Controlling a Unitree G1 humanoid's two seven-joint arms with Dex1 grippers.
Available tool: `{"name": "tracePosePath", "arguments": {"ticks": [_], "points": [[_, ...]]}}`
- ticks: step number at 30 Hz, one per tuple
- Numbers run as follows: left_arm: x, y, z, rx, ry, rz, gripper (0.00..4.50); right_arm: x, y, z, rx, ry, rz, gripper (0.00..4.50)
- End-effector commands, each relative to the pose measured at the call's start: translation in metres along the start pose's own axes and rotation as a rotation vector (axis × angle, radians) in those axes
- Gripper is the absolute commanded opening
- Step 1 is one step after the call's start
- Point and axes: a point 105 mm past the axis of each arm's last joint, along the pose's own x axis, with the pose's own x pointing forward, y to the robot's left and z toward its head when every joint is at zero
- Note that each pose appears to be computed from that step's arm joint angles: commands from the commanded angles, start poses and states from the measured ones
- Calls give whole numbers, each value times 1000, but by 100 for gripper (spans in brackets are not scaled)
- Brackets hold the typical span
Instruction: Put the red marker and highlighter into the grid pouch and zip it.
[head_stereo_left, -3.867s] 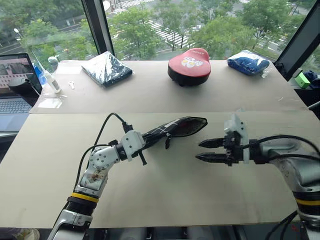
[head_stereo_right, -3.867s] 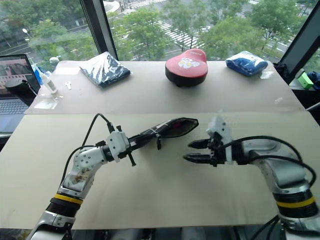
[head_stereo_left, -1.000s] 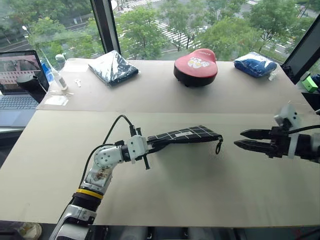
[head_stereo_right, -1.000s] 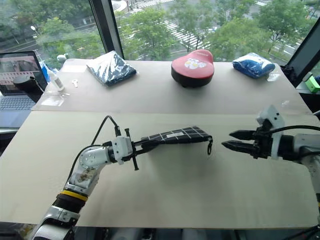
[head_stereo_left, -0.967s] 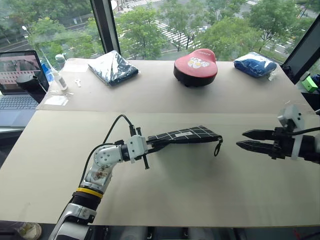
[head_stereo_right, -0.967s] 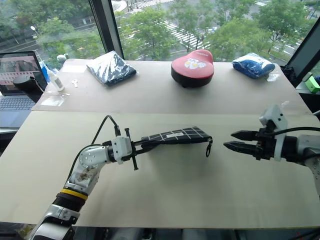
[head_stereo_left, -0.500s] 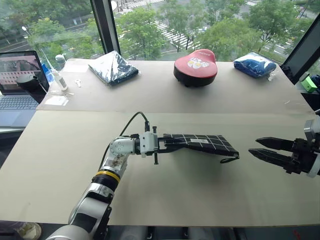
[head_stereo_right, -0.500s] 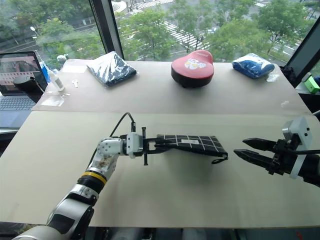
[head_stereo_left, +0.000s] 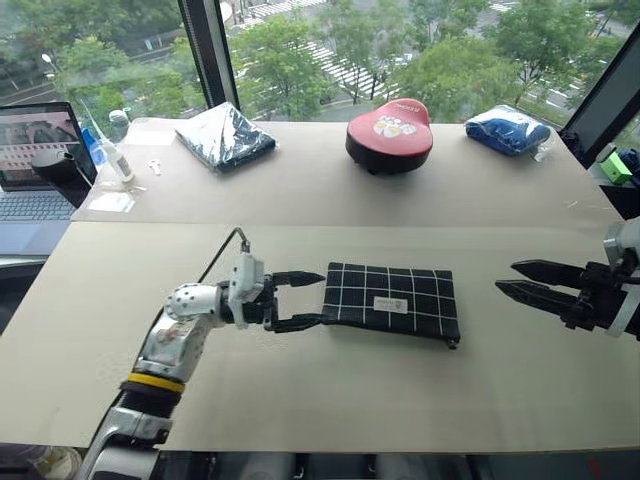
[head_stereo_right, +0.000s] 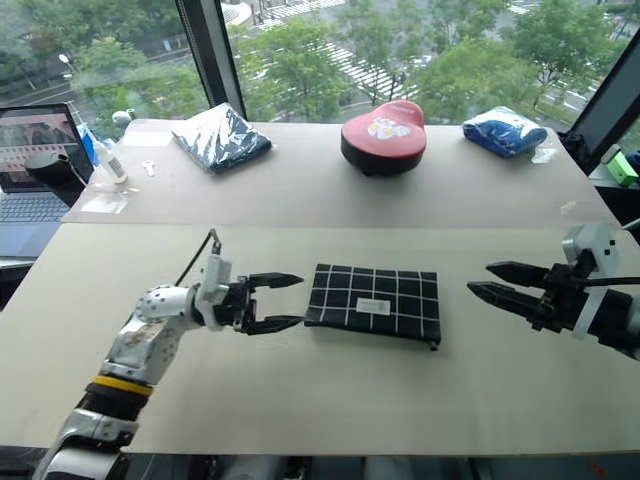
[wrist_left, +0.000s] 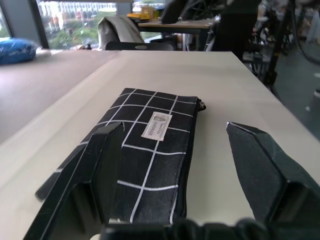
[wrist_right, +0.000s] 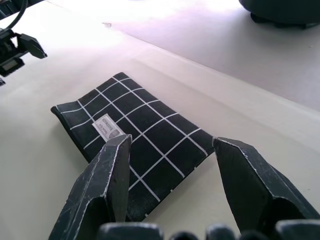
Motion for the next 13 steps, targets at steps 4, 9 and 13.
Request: {"name": "tracePosePath", "arguments": {"ticks": [4,9,13], "points": [[-65,12,7,-149,60,361,352,-17,-11,-5,-38,31,-51,290],[-89,20,6,-190,52,493,352,-16,-20,-7,-19,9,-75,290],[-90,26,10,-209,5,533,352,-9,-22,-8,-15,10,-65,290]]}}
